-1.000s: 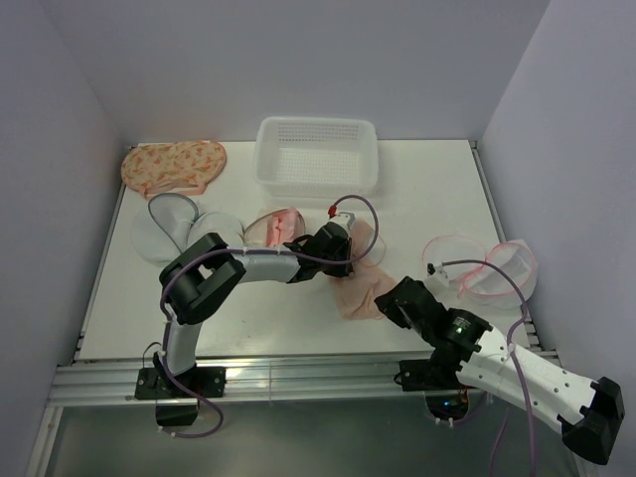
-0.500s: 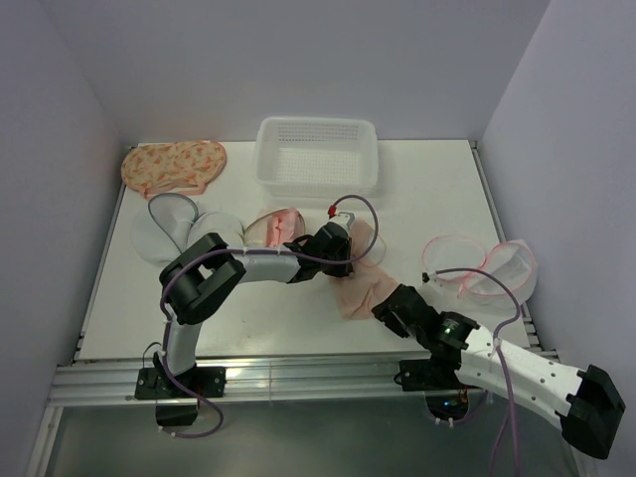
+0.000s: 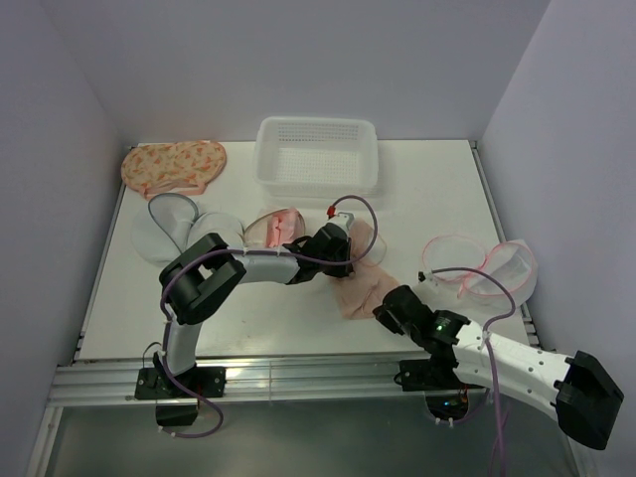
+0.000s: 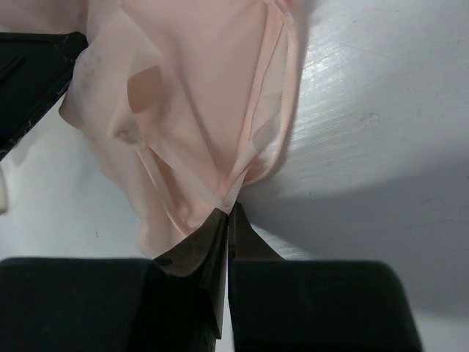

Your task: Place the bra in the laundry bag and zip it closed

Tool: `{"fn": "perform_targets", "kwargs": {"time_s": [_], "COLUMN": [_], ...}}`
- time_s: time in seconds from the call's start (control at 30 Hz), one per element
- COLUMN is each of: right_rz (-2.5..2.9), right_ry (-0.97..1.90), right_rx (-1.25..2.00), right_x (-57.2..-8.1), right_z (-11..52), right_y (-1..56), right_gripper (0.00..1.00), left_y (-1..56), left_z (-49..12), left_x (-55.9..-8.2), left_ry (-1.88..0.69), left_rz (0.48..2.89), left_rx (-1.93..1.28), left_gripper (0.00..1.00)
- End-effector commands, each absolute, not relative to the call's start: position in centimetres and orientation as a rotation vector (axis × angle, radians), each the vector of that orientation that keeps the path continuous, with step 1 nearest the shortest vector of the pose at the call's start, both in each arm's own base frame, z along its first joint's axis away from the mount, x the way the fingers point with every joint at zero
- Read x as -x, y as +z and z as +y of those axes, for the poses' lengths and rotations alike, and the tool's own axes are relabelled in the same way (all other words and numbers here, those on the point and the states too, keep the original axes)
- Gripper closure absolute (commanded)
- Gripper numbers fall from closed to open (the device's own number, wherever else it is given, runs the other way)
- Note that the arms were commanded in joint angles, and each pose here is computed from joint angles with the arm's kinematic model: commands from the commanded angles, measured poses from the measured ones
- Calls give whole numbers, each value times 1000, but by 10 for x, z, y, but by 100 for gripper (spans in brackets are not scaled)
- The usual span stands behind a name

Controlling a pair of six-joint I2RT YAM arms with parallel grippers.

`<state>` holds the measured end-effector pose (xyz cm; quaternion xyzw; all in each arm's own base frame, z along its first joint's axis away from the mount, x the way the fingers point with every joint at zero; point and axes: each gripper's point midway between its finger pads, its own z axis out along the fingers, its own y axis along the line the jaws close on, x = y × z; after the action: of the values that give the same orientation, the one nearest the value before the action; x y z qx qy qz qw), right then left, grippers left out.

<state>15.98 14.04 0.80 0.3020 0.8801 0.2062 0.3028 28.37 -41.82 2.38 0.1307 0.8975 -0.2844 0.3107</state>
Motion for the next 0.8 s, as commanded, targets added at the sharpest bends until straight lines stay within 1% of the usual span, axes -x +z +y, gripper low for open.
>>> {"fn": "perform_targets", "kwargs": {"time_s": [0.0, 0.03, 0.17, 0.43, 0.6, 0.67, 0.77], "right_rz": [2312, 2304, 2263, 2070, 2019, 2014, 2000], "right_ry": [485, 498, 510, 647, 634, 605, 586], "right_rx": [-798, -784, -762, -704, -662, -656, -639], "right_x": [-161, -164, -167, -183, -192, -197, -202], "right_z": [130, 133, 130, 128, 128, 128, 129], "right_y": [4, 13, 41, 144, 178, 181, 188], "right_gripper": [97, 100, 100, 100, 100, 100, 100], "left_y": [-19, -21, -21, -11, 6, 19, 34], "left_z": [-390, -388, -388, -405, -427, -439, -447], "left_x": [-255, -255, -251, -230, -209, -197, -192], "left_ry": [-623, -616, -623, -658, -707, -751, -768], "left_rz": [2523, 2525, 2527, 2512, 2502, 2488, 2469], "left_rx": [-389, -385, -386, -383, -332, -329, -280], "left_gripper": [100, 100, 100, 100, 100, 100, 99]}}
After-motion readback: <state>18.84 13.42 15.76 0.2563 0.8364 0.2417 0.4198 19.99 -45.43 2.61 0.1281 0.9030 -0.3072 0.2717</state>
